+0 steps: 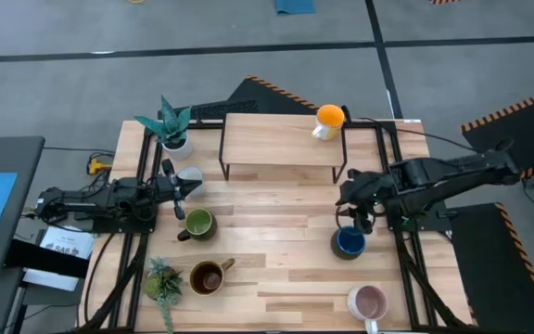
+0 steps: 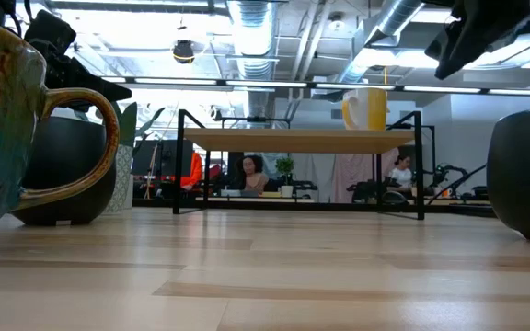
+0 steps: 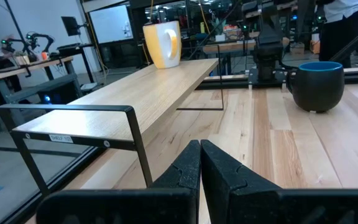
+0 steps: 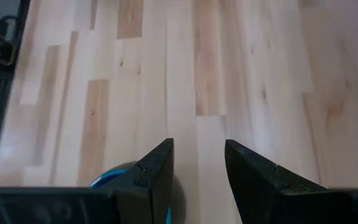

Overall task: Place coffee mugs
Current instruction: Put the gray patterned mug on the shelf

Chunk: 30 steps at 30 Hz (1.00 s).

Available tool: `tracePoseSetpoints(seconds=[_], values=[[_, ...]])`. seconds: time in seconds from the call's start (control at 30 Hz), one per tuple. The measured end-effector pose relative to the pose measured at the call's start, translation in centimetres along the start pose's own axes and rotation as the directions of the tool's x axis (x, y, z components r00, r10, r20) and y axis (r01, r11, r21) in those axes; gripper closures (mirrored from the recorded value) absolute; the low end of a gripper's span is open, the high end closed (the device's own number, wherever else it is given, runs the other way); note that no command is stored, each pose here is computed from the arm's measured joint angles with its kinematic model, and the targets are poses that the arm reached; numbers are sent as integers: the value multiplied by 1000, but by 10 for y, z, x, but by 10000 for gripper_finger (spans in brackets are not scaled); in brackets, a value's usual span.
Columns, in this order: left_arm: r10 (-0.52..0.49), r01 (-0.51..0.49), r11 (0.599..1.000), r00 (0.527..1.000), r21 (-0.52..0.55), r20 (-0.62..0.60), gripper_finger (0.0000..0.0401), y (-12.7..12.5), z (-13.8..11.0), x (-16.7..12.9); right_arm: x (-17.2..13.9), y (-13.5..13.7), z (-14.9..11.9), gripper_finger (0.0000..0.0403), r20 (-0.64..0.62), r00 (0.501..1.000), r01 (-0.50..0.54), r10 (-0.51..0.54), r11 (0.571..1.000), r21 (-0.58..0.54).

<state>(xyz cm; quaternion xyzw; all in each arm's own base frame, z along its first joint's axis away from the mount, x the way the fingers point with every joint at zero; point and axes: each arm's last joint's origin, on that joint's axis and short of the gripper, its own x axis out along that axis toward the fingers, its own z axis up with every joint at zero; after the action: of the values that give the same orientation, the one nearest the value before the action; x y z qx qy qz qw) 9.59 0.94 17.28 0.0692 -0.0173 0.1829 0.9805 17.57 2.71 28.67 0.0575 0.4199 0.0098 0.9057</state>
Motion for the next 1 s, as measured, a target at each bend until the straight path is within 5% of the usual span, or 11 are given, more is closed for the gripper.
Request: tracePoseSetpoints(seconds=[0.23,0.47,0.63,0.73,0.87,1.0], values=[[0,0,1000,1000,0,0,401,0,0,0,7,3,-15,233,237,971,51,-35,997,-65],[0,0,1000,1000,0,0,401,0,0,0,19,6,-27,233,514,858,81,-2,988,-133],[0,0,1000,1000,-19,9,401,0,1,0,25,5,-30,233,584,812,97,13,983,-156],[9,5,983,997,-185,74,401,1,7,0,26,6,-30,233,584,812,99,13,982,-159],[20,66,905,980,-419,198,401,3,20,-2,26,6,-30,233,584,811,99,13,982,-160],[-26,162,864,960,-476,279,401,3,27,-4,26,5,-30,233,584,812,99,12,982,-159]])
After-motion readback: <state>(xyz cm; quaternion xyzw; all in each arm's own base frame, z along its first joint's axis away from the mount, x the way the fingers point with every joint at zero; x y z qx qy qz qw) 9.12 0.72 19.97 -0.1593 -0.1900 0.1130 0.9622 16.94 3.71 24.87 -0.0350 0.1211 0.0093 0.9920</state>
